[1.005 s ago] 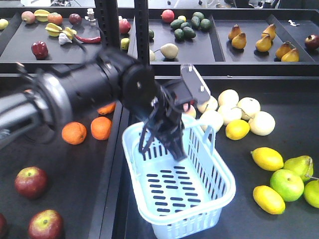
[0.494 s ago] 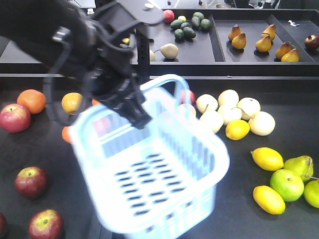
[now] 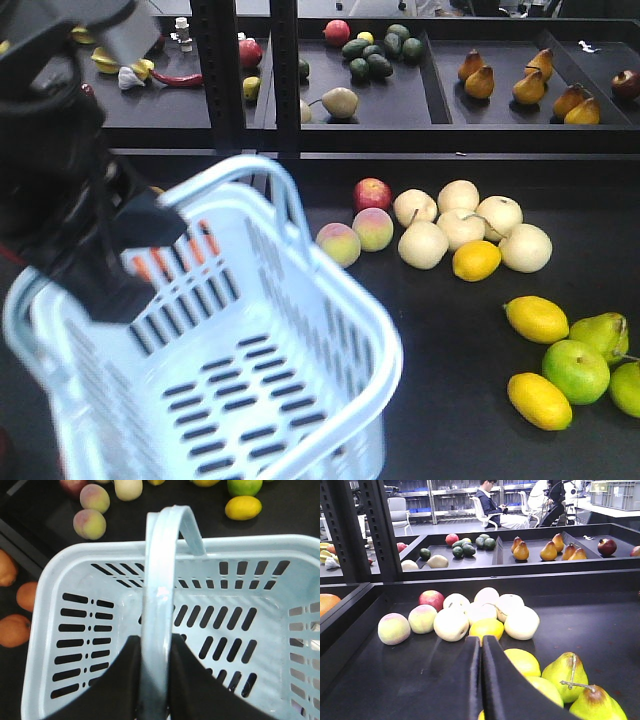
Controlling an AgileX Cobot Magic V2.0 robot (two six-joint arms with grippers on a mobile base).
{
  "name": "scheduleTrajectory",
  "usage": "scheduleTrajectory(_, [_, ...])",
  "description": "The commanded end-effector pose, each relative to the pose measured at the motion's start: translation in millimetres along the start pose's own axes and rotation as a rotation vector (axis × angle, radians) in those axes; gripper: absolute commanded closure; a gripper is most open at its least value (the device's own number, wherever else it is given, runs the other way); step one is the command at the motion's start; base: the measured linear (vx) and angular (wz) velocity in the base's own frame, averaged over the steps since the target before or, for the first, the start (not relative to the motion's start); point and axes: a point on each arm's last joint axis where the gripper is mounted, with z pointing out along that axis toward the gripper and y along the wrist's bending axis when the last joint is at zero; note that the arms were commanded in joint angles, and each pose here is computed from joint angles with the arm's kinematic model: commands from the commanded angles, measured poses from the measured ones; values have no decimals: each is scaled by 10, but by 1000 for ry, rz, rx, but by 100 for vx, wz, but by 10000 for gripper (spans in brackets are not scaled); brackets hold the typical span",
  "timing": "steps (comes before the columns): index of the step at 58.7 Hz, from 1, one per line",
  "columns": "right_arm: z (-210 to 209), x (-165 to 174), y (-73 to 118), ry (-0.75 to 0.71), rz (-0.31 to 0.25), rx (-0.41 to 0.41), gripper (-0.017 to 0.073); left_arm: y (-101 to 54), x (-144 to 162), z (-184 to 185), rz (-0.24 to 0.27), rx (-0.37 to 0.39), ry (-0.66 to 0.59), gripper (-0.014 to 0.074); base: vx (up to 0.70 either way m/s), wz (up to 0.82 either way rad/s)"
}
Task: Pick three apples into basket with both arms
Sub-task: 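Lift the basket by its handle with the left gripper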
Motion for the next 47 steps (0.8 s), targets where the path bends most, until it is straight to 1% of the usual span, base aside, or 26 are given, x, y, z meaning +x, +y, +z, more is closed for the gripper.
scheduleTrajectory(1, [17, -17, 8, -41, -10, -9, 564, -11, 105, -135, -19, -20, -87, 601, 0, 0])
scheduleTrajectory(7, [17, -17, 8, -41, -10, -9, 564, -32, 230, -55, -19, -16, -63, 601, 0, 0])
scheduleTrajectory(14, [17, -17, 8, -41, -10, -9, 564, -45, 307, 25, -19, -11, -29, 601, 0, 0])
scheduleTrajectory(47, [17, -17, 8, -41, -10, -9, 564, -46, 312, 43, -19, -11, -26, 600, 0, 0])
